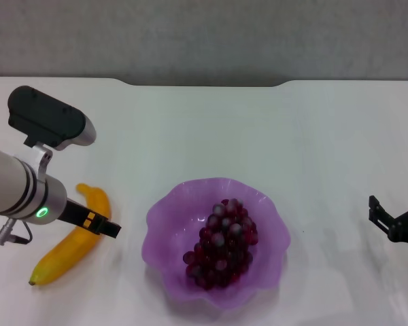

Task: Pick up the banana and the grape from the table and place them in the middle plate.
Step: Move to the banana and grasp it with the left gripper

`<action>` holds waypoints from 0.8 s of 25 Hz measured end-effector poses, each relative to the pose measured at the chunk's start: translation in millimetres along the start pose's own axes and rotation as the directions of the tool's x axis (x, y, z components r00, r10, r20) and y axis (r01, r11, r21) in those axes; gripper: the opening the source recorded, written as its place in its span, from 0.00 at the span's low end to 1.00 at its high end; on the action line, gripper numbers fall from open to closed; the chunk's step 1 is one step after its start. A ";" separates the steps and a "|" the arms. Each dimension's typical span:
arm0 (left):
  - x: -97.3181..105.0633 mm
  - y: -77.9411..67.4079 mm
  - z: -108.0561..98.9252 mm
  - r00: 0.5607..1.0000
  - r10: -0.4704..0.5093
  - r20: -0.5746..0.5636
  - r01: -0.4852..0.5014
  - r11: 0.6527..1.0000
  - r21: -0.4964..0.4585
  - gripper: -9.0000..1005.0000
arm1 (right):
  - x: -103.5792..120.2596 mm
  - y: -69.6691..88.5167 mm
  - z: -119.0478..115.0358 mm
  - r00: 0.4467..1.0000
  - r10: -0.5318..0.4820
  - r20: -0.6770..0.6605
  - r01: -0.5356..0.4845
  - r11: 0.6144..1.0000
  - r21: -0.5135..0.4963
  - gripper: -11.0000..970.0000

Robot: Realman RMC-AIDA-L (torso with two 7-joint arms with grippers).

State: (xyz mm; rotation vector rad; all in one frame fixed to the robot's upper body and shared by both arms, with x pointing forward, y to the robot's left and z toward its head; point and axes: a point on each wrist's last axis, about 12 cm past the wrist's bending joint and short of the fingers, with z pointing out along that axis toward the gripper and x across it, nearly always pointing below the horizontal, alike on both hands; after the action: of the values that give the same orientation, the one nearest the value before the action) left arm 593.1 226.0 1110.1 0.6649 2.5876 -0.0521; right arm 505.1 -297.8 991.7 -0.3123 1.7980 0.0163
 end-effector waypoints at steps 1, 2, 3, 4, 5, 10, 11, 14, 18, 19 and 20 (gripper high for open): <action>0.1 0.8 1.7 1.000 -0.003 0.002 0.003 1.000 -0.005 0.82 | -0.1 0.0 0.1 1.000 0.000 0.000 0.000 1.000 0.000 0.91; 0.5 1.7 3.7 1.000 -0.005 0.007 0.005 1.000 -0.009 0.82 | -0.2 0.0 0.2 1.000 0.000 0.000 0.000 1.000 0.000 0.91; 1.5 2.7 5.9 1.000 -0.009 0.008 0.009 1.000 -0.013 0.82 | -0.1 0.1 0.1 1.000 0.000 0.000 0.000 1.000 0.000 0.91; 2.5 3.7 8.1 1.000 -0.012 0.009 0.013 1.000 -0.015 0.82 | 0.0 0.0 0.0 1.000 0.000 0.000 0.000 1.000 0.000 0.91; 3.3 4.3 9.6 1.000 -0.015 0.007 0.015 1.000 -0.017 0.82 | 0.1 0.0 -0.1 1.000 0.000 0.000 0.000 1.000 0.000 0.91; 8.9 9.7 18.4 0.999 -0.034 -0.008 0.034 0.999 -0.027 0.81 | 0.0 0.0 -0.1 1.000 0.000 0.000 0.000 1.000 0.000 0.91; 9.7 11.1 19.8 0.999 -0.038 -0.007 0.038 0.999 -0.030 0.81 | 0.0 0.0 -0.1 1.000 0.000 0.000 0.000 1.000 0.000 0.91; 11.8 13.5 23.7 0.999 -0.045 -0.009 0.045 0.998 -0.036 0.81 | -0.9 1.0 0.4 1.000 0.000 0.004 0.000 1.000 -0.004 0.91; 15.1 16.4 28.6 0.998 -0.052 -0.020 0.051 0.998 -0.042 0.80 | -2.6 4.2 1.2 1.000 -0.003 0.011 0.003 1.000 -0.016 0.91; 15.7 16.6 30.1 0.998 -0.053 -0.027 0.052 0.998 -0.042 0.80 | -2.7 4.3 1.2 1.000 -0.005 0.012 0.005 1.000 -0.016 0.91; 16.2 16.6 31.6 0.998 -0.053 -0.035 0.051 0.998 -0.041 0.80 | -2.8 4.4 1.3 1.000 -0.007 0.012 0.007 1.000 -0.016 0.91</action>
State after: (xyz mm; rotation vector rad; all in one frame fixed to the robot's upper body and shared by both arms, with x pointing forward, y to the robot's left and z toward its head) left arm 601.8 243.2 1075.9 0.5890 2.6333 -0.0045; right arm 506.0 -292.8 993.4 -0.3296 1.7856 0.0278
